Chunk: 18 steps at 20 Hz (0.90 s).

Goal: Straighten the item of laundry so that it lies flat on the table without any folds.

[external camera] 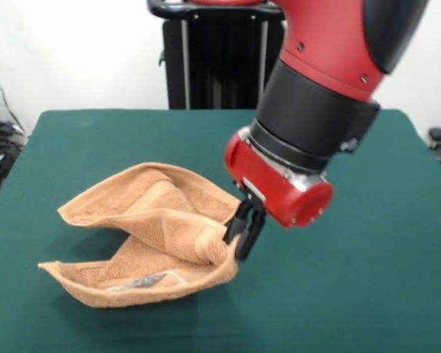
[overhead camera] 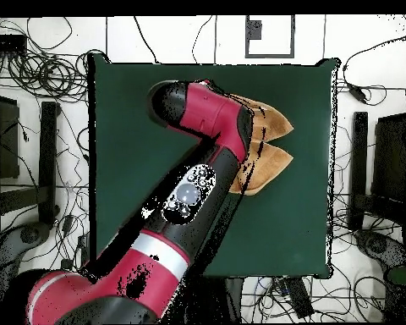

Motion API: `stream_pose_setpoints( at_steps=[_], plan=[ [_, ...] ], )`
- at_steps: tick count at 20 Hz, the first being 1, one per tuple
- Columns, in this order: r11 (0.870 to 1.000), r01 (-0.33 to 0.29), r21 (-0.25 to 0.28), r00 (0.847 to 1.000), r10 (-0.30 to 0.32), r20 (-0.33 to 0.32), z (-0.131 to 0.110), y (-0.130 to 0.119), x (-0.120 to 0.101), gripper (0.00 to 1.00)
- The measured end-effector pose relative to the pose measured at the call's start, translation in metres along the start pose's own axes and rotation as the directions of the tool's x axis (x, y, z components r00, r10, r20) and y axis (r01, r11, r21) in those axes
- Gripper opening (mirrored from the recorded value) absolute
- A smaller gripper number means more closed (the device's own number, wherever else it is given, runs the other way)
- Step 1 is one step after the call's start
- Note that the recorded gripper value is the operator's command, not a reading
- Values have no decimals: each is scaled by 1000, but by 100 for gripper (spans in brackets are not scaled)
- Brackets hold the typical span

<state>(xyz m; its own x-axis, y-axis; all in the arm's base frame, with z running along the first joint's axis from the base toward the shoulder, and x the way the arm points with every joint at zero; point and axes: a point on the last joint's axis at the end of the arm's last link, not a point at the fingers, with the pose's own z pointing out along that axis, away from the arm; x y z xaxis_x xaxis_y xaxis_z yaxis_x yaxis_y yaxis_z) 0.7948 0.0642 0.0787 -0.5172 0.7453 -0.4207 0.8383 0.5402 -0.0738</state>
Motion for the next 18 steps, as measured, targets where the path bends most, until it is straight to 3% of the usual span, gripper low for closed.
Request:
stream_pose_setpoints(
  at_steps=[4, 5, 7, 9, 10, 11, 12, 14, 16, 17, 18],
  plan=[
    [996, -31, 87, 999, 33, -21, 1, 17, -6, 0],
    [989, -60, 134, 997, 66, -45, -2, 21, -7, 0],
    [975, -106, 198, 989, 123, -79, -7, 25, -6, 0],
    [939, -184, 290, 966, 227, -123, -17, 31, -4, 0],
    [909, -232, 346, 945, 296, -142, -24, 36, -2, 0],
    [866, -288, 409, 914, 376, -153, -32, 42, 1, 0],
    [838, -319, 443, 894, 421, -152, -37, 45, 2, 0],
    [740, -397, 543, 832, 540, -126, -53, 54, 6, 0],
    [650, -444, 616, 789, 609, -74, -66, 58, 9, 0],
    [613, -460, 642, 776, 629, -45, -71, 59, 10, 0],
    [585, -471, 660, 767, 641, -21, -75, 60, 10, 0]
  ],
)
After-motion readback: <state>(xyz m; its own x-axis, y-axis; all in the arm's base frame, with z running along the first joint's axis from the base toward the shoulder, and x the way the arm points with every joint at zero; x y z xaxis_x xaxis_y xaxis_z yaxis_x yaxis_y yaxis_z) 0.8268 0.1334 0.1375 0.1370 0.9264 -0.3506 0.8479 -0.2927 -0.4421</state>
